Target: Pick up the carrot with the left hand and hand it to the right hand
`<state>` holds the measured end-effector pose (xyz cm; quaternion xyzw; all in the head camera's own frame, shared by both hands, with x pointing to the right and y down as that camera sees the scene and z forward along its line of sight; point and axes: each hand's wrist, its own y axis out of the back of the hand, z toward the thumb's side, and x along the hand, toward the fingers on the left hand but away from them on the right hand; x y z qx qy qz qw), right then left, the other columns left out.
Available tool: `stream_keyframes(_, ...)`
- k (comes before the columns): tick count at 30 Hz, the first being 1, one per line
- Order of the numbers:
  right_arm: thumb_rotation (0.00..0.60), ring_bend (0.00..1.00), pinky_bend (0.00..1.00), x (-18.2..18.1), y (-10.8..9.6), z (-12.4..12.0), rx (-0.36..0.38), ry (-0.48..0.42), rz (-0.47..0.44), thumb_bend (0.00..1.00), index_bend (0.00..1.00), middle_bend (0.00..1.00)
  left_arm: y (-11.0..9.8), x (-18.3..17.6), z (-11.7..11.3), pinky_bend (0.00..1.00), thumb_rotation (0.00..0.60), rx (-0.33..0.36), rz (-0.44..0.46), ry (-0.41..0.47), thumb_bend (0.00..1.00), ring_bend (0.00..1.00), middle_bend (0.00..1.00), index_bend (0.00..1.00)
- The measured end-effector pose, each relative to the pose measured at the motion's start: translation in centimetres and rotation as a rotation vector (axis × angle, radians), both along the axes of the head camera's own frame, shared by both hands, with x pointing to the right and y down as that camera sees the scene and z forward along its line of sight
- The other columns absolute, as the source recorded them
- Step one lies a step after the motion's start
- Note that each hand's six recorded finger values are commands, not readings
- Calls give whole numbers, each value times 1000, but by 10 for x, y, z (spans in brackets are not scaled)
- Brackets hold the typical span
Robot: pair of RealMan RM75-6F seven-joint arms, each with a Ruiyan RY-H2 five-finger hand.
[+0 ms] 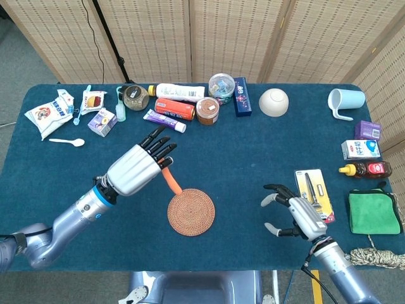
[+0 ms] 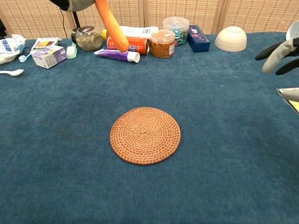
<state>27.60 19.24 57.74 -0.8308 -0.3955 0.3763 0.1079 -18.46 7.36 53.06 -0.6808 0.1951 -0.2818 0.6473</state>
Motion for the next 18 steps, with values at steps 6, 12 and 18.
stream_keyframes(6,600,105,149,-22,-6,12,-112,-126,11,306,391,169,6,18,-8,55,600,30,46,20,460,168,248,733)
stream_keyframes(12,600,86,117,-43,-12,24,-237,-252,39,307,389,156,13,34,-9,55,600,30,83,47,459,160,238,731)
stream_keyframes(18,600,79,95,-66,-19,37,-369,-384,80,306,388,149,22,52,-5,55,600,13,118,67,459,154,229,729)
